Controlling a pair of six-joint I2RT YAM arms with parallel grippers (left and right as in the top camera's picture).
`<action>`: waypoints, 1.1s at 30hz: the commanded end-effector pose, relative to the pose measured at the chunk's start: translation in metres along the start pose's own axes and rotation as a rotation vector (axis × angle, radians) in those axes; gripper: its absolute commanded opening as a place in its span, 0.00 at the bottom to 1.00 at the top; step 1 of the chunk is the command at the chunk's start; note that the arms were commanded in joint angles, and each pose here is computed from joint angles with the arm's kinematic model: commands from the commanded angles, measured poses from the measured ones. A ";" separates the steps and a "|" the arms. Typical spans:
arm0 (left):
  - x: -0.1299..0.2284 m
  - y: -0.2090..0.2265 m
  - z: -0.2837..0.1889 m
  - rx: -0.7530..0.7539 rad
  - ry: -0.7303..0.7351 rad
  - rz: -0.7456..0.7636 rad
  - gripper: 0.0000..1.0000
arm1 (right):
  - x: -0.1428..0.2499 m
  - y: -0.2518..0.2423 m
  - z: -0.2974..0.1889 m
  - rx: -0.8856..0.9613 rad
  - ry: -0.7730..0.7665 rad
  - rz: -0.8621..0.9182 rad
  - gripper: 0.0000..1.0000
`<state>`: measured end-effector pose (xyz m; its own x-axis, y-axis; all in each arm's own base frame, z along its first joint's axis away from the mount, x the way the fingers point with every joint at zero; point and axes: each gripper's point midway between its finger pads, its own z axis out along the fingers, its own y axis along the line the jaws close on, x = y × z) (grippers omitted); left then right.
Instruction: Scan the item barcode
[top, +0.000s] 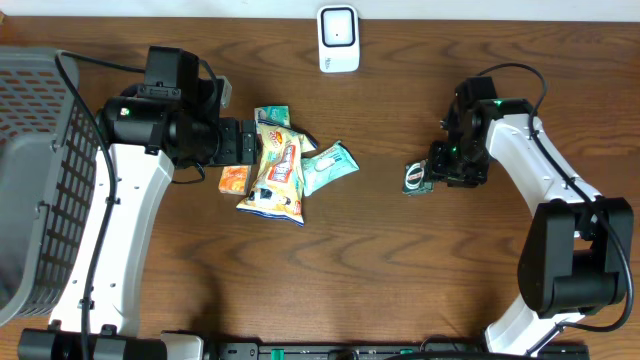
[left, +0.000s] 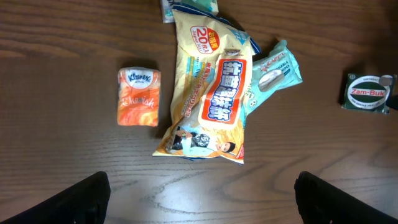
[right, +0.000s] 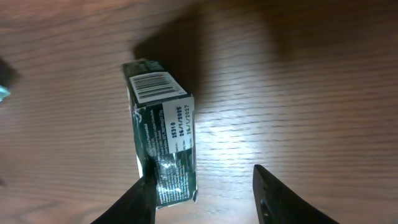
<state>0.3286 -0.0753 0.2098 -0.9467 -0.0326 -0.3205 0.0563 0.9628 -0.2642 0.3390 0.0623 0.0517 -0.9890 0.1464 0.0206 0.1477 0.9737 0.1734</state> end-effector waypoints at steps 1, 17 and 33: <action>0.002 0.001 0.004 0.005 0.013 0.009 0.94 | -0.003 -0.009 -0.003 0.046 -0.018 0.015 0.46; 0.002 0.001 0.004 0.005 0.013 0.009 0.94 | -0.014 -0.010 -0.004 0.054 -0.063 0.022 0.45; 0.002 0.001 0.004 0.005 0.013 0.009 0.94 | -0.055 -0.018 0.057 0.081 -0.123 0.144 0.23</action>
<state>0.3286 -0.0754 0.2099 -0.9467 -0.0326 -0.3205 0.0564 0.9627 -0.2645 0.3974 0.0484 0.0007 -0.9460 0.3045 -0.1113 0.2915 0.9491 0.1192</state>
